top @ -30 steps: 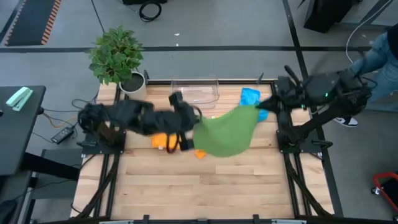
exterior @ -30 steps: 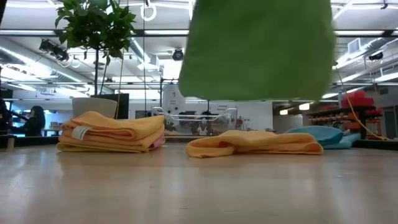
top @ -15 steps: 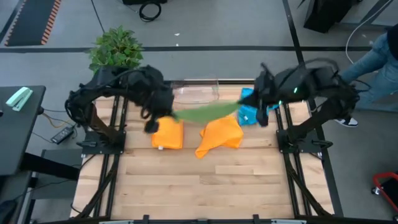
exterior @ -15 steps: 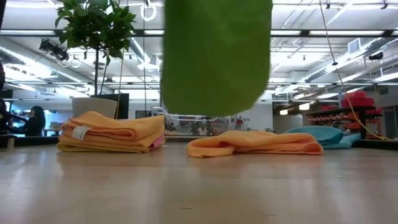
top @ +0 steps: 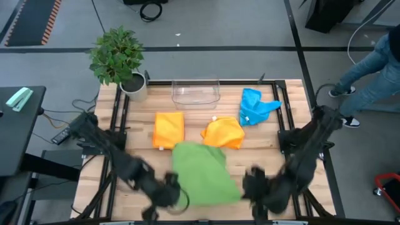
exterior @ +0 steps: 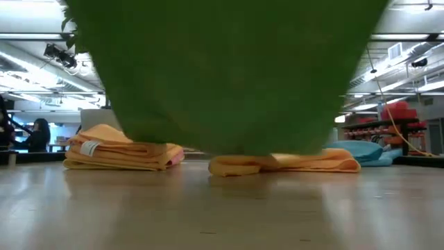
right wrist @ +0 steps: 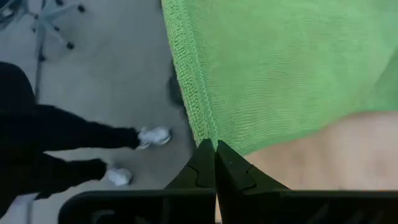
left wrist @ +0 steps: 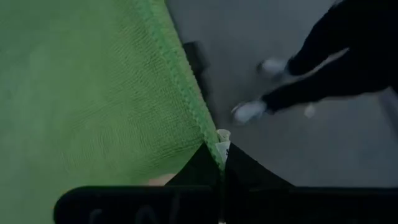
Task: Fold microfiber towels
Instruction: Fold the green microfiber cloth
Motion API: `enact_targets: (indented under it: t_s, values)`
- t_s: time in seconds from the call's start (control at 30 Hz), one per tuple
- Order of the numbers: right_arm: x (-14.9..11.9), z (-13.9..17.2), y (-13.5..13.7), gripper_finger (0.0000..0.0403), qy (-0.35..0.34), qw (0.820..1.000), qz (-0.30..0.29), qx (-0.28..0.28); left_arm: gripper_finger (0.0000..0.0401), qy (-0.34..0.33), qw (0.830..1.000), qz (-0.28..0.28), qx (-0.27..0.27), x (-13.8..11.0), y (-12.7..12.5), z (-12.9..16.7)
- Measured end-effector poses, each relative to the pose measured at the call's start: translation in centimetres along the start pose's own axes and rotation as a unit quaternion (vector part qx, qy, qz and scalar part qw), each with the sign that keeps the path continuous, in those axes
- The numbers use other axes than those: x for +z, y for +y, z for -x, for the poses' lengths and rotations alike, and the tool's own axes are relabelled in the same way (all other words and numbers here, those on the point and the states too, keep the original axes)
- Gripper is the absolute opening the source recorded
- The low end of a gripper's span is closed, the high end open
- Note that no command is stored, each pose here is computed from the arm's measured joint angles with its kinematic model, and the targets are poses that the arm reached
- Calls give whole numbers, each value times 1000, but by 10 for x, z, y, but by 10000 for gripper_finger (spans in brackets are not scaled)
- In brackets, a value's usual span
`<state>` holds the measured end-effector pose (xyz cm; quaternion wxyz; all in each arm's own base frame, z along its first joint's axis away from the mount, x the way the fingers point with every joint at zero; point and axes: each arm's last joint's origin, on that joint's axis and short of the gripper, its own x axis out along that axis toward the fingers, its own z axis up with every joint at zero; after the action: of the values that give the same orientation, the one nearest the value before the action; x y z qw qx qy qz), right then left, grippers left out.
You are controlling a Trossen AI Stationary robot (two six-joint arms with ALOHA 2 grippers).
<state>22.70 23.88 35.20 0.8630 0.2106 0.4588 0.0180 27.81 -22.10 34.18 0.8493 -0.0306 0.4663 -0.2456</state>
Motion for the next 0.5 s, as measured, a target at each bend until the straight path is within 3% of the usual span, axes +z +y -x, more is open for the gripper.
enact_targets:
  t_s: [0.13, 0.23, 0.37, 0.5]
  values:
    - [-53, -51, 28, 0, 19, 999, -32, 14, 4, -83, 993, 66, -43, -30, -31, -82]
    - [-84, -80, 44, 0, 31, 998, -52, 20, 5, -108, 983, 135, -63, -51, -45, -128]
    - [-104, -100, 54, 0, 39, 996, -71, 25, 6, -79, 977, 191, -58, -67, -56, -161]
    - [-106, -105, 52, 0, 43, 995, -87, 14, 4, -76, 975, 199, -61, -68, -59, -165]
